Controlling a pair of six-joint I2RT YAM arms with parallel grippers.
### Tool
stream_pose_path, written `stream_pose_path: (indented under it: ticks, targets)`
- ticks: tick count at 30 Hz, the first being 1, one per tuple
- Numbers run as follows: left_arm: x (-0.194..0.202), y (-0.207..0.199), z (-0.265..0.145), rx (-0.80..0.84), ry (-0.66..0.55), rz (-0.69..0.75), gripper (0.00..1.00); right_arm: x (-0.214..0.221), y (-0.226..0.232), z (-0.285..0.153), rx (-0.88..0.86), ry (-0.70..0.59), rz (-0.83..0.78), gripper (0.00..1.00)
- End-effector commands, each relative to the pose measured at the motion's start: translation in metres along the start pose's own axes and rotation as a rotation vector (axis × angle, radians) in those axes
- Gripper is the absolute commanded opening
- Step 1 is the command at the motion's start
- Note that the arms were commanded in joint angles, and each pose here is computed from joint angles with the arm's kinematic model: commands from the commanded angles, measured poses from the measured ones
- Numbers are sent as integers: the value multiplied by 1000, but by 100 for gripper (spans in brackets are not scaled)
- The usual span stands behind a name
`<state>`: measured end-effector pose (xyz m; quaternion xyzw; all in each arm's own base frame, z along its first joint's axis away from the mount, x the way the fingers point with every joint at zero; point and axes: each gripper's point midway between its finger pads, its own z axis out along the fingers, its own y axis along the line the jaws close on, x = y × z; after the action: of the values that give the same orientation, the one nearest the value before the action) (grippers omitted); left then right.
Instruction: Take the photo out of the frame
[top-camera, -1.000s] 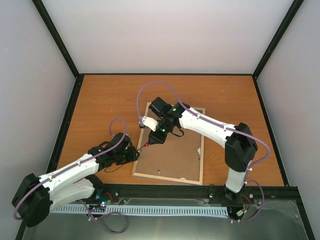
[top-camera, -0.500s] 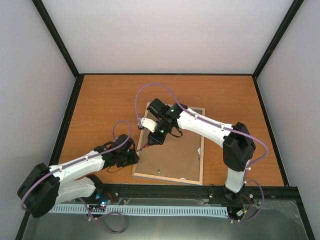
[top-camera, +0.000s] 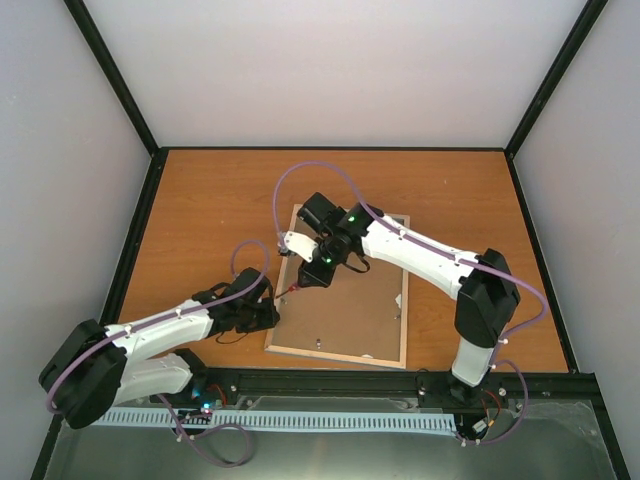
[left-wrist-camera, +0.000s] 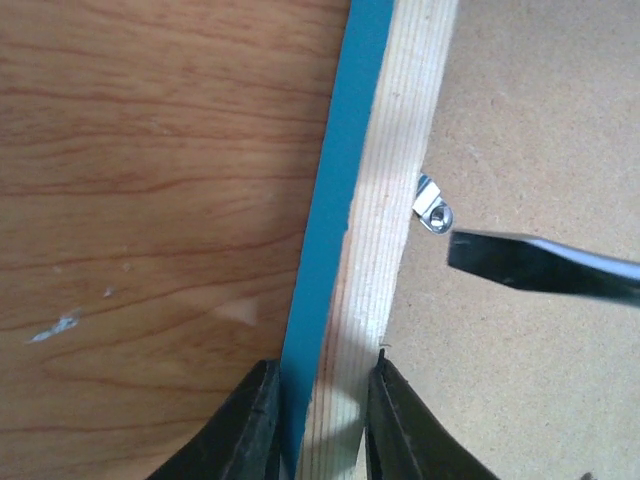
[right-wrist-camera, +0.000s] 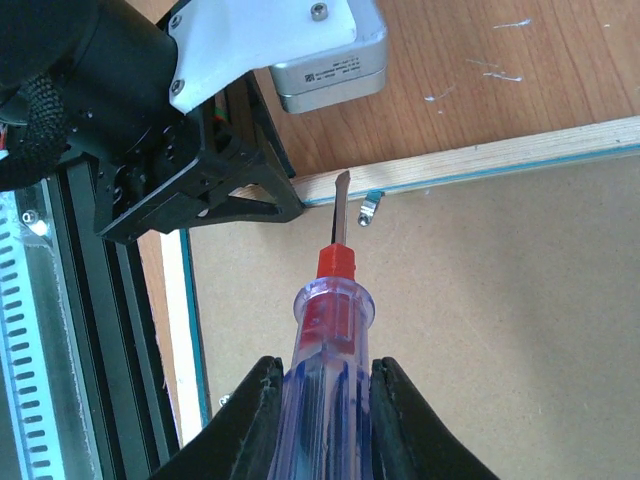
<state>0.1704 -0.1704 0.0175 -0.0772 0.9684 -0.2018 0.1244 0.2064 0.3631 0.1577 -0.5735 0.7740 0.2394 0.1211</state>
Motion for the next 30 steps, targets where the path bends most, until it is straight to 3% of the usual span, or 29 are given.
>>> stream_pose_path:
  ticks: [1,9,30]
  targets:
    - [1,1,2,-3,-5,-17,18,6,2,1,12,27,-13,3]
    - [2,2,3,0,-6,-25,12,5,-2,11,0,54,1,3]
    - [-1,-3,4,13,-10,-12,10,14,-22,21,88,109,32,3]
